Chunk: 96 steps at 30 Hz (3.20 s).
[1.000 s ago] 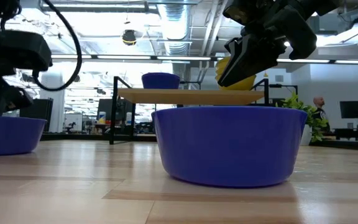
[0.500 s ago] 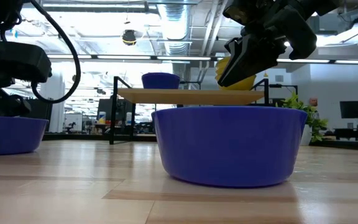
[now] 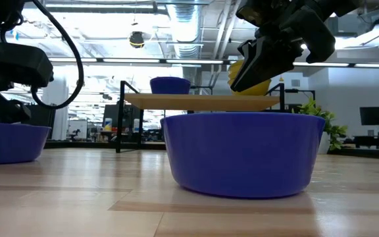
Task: Pick & Place Mini bowls
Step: Stack the blue bowl on the blue bowl on the shelf
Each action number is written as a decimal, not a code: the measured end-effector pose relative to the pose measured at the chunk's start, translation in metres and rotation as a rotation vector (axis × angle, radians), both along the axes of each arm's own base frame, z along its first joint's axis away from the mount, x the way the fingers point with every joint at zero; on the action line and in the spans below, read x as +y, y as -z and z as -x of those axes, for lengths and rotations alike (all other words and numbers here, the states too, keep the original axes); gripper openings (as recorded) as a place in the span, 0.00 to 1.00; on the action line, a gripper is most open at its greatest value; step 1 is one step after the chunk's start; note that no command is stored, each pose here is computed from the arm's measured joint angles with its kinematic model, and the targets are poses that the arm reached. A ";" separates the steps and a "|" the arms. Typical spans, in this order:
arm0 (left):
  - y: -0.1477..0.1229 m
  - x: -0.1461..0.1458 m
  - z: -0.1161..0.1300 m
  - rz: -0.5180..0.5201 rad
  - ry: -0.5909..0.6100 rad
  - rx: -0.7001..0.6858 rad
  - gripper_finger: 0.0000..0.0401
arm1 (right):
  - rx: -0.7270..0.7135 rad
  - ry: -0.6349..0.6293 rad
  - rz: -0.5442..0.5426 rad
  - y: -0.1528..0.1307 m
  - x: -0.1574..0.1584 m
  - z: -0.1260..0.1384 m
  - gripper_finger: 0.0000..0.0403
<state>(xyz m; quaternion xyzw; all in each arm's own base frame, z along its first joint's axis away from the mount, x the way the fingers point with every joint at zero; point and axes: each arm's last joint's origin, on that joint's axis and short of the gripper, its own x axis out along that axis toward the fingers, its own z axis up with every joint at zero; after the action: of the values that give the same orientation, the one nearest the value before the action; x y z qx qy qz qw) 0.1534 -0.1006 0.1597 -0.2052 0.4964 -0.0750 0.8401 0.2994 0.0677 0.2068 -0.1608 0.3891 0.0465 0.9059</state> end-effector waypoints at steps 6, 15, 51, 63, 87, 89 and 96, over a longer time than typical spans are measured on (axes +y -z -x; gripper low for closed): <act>0.000 0.000 0.000 -0.020 0.011 -0.014 0.21 | 0.000 0.000 0.000 0.000 0.000 0.000 0.19; 0.000 0.004 -0.003 -0.151 -0.064 -0.094 0.15 | 0.001 -0.006 0.005 0.000 0.000 0.000 0.19; -0.108 0.004 -0.075 -0.676 -0.273 -0.694 0.03 | -0.024 0.016 -0.017 -0.002 0.000 -0.002 0.19; -0.224 0.124 -0.108 -0.766 -0.514 -0.557 0.03 | -0.077 0.011 -0.029 -0.005 0.002 -0.005 0.19; -0.199 0.233 -0.148 -0.641 -0.613 -0.424 0.04 | -0.025 -0.016 0.016 -0.002 0.000 -0.002 0.19; -0.203 0.228 -0.146 -0.638 -0.603 -0.437 0.04 | -0.021 -0.016 0.017 -0.002 0.000 -0.002 0.19; -0.209 0.217 -0.139 -0.641 -0.583 -0.431 0.03 | -0.022 -0.016 0.016 -0.002 0.000 -0.002 0.19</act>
<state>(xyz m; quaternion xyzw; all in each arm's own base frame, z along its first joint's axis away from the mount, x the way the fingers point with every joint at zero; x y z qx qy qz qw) 0.2929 0.1164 0.3683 -0.0463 0.2310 0.2795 0.9308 0.3010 0.0679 0.2085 -0.1716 0.3782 0.0489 0.9084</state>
